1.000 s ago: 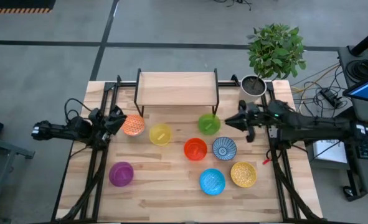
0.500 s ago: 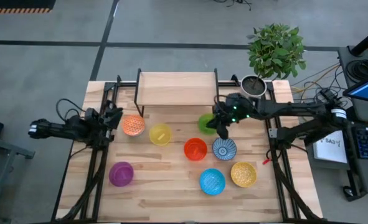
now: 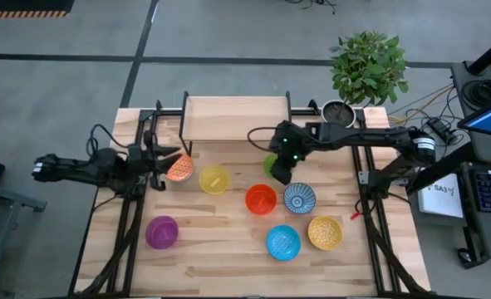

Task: Place and stack bowls onto a shelf
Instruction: Put the blue patterned bowl on the shelf

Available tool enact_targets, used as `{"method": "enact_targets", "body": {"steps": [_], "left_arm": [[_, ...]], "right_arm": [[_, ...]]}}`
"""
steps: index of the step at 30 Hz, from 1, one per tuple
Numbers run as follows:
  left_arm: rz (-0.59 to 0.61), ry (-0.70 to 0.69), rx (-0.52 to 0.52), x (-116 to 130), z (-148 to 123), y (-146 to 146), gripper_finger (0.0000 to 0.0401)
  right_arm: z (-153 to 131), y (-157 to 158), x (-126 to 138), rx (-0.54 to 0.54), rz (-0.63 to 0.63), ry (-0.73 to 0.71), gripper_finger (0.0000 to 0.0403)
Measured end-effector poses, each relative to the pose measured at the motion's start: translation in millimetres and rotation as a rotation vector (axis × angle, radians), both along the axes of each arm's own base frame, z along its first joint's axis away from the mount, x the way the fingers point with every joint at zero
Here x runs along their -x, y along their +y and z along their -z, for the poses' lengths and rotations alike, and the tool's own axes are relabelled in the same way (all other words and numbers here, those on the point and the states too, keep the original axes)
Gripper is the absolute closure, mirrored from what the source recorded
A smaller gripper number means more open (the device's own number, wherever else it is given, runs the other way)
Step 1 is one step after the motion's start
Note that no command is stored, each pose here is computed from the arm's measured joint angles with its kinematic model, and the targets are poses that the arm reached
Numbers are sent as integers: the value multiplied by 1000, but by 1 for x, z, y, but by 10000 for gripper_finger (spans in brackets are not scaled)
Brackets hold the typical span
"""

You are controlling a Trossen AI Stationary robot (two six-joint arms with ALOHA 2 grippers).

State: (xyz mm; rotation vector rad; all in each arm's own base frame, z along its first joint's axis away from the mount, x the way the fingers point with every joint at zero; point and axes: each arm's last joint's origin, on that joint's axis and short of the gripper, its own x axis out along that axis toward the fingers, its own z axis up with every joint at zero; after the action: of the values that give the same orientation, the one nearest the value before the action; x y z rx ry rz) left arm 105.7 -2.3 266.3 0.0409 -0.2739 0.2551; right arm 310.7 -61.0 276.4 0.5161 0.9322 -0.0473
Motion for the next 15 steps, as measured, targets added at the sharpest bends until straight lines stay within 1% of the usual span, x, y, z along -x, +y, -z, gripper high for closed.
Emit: {"method": "enact_targets", "body": {"steps": [5, 8, 11, 15], "left_arm": [[-17, 18, -53, -3, -12, 0, 327], [-19, 52, -65, -4, -15, 0, 327], [-18, 97, -71, -6, -15, -1, 327], [-17, 119, -74, -9, -13, -1, 327]], "right_arm": [[8, 2, -8, -59, 56, 62, 360], [9, 8, -9, -102, 85, 113, 360], [11, 16, -4, -149, 116, 206, 360], [12, 25, 4, -200, 178, 309, 360]]}}
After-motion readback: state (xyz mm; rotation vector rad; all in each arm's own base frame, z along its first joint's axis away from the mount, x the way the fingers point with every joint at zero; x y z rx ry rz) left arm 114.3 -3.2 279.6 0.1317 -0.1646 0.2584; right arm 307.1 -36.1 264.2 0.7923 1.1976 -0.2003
